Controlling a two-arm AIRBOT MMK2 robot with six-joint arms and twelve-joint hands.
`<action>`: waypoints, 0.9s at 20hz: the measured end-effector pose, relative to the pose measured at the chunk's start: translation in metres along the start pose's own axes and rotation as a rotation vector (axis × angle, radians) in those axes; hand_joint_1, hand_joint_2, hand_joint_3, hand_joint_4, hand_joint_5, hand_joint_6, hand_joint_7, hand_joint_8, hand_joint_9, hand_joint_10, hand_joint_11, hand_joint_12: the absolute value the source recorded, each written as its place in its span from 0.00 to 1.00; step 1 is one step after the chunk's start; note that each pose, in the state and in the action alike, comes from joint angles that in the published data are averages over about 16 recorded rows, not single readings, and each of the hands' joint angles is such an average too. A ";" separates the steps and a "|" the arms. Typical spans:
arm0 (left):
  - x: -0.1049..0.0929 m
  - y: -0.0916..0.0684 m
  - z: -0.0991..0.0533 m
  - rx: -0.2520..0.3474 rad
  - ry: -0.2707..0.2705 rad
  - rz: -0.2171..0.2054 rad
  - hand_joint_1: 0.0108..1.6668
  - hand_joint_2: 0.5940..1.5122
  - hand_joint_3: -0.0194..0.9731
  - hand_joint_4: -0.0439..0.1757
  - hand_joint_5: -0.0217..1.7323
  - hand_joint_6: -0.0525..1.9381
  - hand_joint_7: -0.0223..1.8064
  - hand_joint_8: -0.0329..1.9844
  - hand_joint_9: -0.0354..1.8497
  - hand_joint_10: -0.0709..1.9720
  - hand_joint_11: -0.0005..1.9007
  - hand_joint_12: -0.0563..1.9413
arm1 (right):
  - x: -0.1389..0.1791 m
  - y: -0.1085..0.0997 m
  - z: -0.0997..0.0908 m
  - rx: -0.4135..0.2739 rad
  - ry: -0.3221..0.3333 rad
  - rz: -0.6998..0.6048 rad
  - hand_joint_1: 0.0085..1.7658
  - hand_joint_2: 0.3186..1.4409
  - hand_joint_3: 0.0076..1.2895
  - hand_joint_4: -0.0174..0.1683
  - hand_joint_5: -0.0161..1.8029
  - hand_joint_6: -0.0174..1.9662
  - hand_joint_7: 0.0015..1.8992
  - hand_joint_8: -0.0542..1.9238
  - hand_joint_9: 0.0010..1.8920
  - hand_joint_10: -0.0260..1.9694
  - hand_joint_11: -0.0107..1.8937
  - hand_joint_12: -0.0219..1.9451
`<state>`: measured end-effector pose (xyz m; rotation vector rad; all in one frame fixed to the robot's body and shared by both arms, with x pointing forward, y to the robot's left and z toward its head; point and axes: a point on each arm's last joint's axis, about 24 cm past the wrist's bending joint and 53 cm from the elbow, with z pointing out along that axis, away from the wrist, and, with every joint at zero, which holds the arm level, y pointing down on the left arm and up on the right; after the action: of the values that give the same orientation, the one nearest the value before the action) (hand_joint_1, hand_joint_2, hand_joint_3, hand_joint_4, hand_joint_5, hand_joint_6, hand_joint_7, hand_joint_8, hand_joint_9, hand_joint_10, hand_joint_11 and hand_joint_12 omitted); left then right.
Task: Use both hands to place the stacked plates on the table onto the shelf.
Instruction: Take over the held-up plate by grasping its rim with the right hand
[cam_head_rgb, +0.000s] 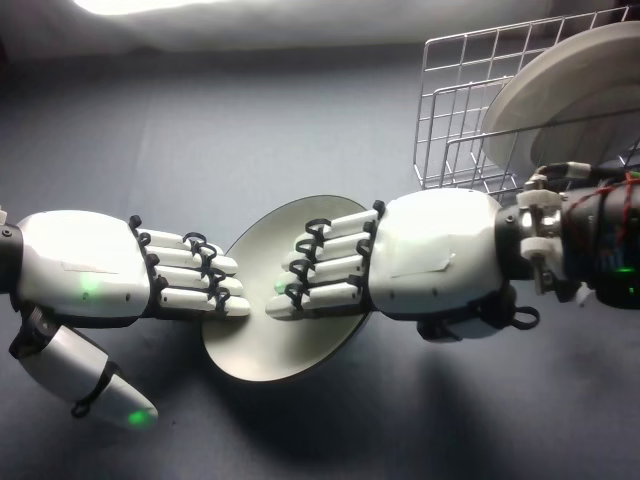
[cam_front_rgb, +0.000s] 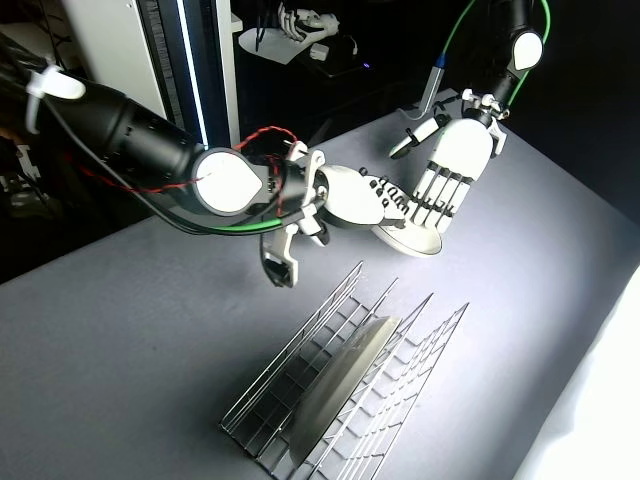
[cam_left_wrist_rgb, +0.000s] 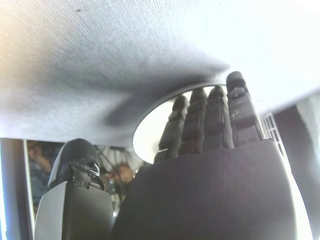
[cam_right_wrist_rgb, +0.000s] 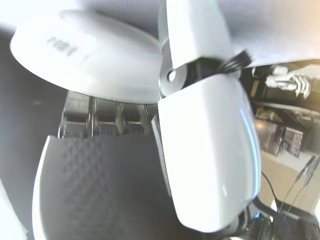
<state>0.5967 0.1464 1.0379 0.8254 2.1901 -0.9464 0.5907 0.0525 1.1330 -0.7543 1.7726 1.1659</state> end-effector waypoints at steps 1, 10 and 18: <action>0.000 0.000 0.000 0.000 0.000 0.000 0.00 0.58 0.01 0.21 0.04 0.00 0.03 0.01 0.01 0.02 0.02 0.03 | 0.000 -0.001 0.004 0.001 0.000 0.000 0.82 0.58 0.01 0.11 0.02 0.02 0.01 0.04 0.01 0.02 0.01 0.13; 0.000 0.001 0.001 -0.002 0.001 0.001 0.00 0.58 0.01 0.20 0.04 0.00 0.03 0.01 0.01 0.02 0.02 0.04 | -0.005 -0.003 0.030 -0.004 -0.012 -0.003 0.85 0.64 0.01 0.11 0.09 0.01 0.08 0.03 0.08 0.02 0.03 0.26; -0.005 0.000 0.000 -0.002 -0.005 0.013 0.00 0.59 0.02 0.19 0.04 0.00 0.03 0.01 0.01 0.02 0.02 0.04 | -0.013 0.006 0.033 -0.037 -0.032 -0.005 0.87 0.61 0.00 0.10 0.31 0.13 0.29 0.13 0.29 0.19 0.23 0.56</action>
<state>0.5996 0.1452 1.0414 0.8353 2.1783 -0.9390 0.6022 0.0851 1.1404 -0.7569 1.7261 1.2038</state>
